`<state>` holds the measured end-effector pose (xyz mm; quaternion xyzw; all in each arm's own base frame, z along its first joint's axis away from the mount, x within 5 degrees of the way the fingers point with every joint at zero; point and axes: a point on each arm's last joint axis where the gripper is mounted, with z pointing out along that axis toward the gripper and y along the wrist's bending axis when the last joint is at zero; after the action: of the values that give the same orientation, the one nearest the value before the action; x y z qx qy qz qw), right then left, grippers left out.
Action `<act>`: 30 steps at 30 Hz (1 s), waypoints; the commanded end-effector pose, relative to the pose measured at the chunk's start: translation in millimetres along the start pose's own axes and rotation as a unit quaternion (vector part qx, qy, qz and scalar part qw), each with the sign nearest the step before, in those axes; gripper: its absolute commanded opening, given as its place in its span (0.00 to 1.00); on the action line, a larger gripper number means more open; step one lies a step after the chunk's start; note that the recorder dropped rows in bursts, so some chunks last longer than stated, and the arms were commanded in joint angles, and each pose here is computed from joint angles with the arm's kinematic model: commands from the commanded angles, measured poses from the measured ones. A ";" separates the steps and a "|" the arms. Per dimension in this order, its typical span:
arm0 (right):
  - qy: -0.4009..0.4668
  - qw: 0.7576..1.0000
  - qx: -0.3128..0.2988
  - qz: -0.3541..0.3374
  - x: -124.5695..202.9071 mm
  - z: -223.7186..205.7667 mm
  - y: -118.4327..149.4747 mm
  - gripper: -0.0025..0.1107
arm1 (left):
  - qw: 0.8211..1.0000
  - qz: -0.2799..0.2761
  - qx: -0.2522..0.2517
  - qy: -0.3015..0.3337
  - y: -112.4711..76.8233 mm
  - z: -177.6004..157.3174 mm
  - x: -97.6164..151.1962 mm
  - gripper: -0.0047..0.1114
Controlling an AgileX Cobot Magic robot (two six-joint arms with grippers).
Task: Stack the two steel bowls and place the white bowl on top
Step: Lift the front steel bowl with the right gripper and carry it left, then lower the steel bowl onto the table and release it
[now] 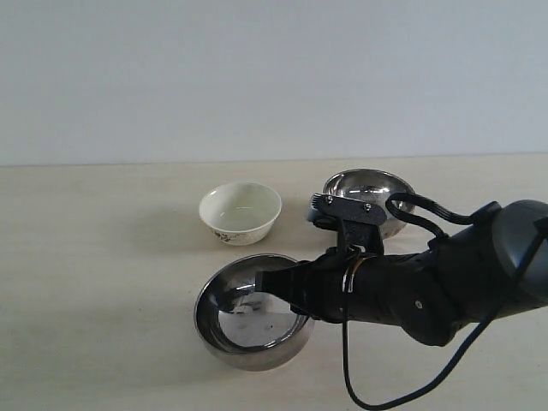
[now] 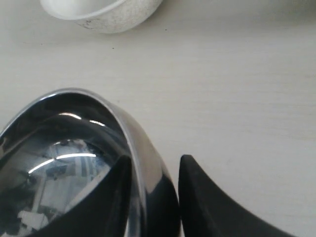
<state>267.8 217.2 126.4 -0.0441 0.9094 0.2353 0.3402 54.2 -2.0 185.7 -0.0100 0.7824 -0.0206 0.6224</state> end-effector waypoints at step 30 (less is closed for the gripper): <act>0.006 1.000 0.003 -0.014 5.7 9.0 -2.8 0.03 | 1.000 -0.002 0.002 -0.004 -0.2 0.1 0.2 0.07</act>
<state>268.5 217.6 114.8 -0.0465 0.9137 0.2282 0.3329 54.2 -2.0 185.7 -0.0100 0.7824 -0.0206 0.6224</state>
